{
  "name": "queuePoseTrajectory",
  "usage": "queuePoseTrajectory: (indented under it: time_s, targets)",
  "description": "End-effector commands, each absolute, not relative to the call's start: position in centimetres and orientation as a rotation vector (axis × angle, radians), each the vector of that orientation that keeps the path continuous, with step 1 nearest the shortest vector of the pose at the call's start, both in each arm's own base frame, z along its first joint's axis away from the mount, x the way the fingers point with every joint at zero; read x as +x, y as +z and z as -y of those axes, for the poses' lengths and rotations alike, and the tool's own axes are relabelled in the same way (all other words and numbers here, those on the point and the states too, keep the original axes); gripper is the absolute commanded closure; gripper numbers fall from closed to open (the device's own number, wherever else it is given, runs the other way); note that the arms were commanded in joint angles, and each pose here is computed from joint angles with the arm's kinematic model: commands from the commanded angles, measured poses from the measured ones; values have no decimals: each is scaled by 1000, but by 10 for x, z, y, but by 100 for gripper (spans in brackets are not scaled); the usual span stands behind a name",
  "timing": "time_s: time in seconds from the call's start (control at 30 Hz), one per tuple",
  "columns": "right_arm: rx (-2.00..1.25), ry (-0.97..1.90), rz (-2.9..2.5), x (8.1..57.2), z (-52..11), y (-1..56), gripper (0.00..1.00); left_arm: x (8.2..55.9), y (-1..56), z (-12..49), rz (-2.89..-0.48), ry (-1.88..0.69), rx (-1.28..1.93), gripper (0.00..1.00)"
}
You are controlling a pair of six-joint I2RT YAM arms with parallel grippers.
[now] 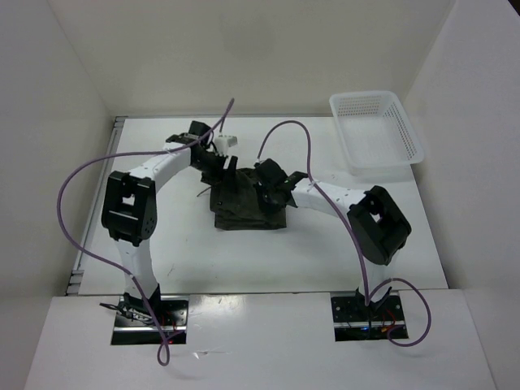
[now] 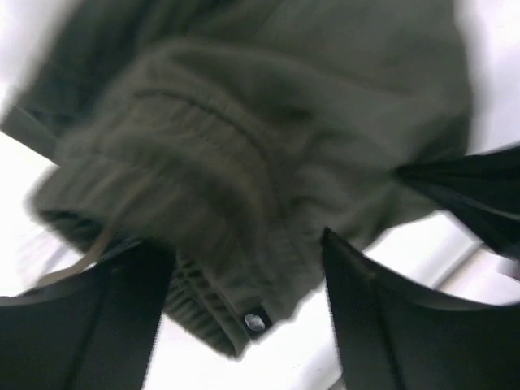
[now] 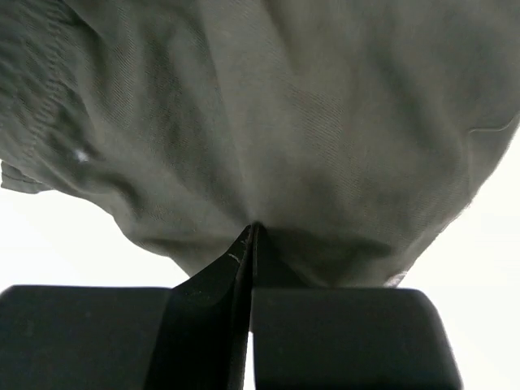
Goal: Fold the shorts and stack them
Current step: Fold the shorts
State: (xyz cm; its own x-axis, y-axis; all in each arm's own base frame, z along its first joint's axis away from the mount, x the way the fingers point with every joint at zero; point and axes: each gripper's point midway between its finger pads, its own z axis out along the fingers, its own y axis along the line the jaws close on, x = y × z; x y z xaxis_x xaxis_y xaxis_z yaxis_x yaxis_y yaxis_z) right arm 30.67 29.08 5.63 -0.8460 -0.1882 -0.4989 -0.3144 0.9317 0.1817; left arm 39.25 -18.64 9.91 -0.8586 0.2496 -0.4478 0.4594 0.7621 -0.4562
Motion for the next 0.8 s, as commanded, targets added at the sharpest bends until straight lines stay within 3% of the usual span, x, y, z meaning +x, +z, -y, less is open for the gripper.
queuePoseTrajectory:
  time_s: [0.0,0.03,0.07,0.23,0.4,0.53,0.6,0.63,0.77]
  targets:
    - [-334,394,-2611,304,-298,47,99,380,47,173,-2719,-616,570,23]
    - [-339,409,-2614,302,-299,45,99,384,42,167,-2722,-555,561,30]
    - [-342,398,-2629,301,-298,38,99,383,34,159,-2749,-496,551,45]
    - [-335,375,-2665,297,-295,21,100,388,29,137,-2752,-335,514,73]
    - [-323,366,-2674,298,-291,18,100,377,35,148,-2763,-454,532,74]
    - [-359,489,-2576,304,-306,57,96,367,53,157,-2757,-610,524,55]
    - [-368,538,-2467,320,-312,94,82,367,76,162,-2722,-685,522,46]
    - [-349,573,-2380,330,-319,126,65,369,86,160,-2704,-697,512,43]
    - [-320,565,-2272,377,-306,168,49,365,114,161,-2679,-745,508,37]
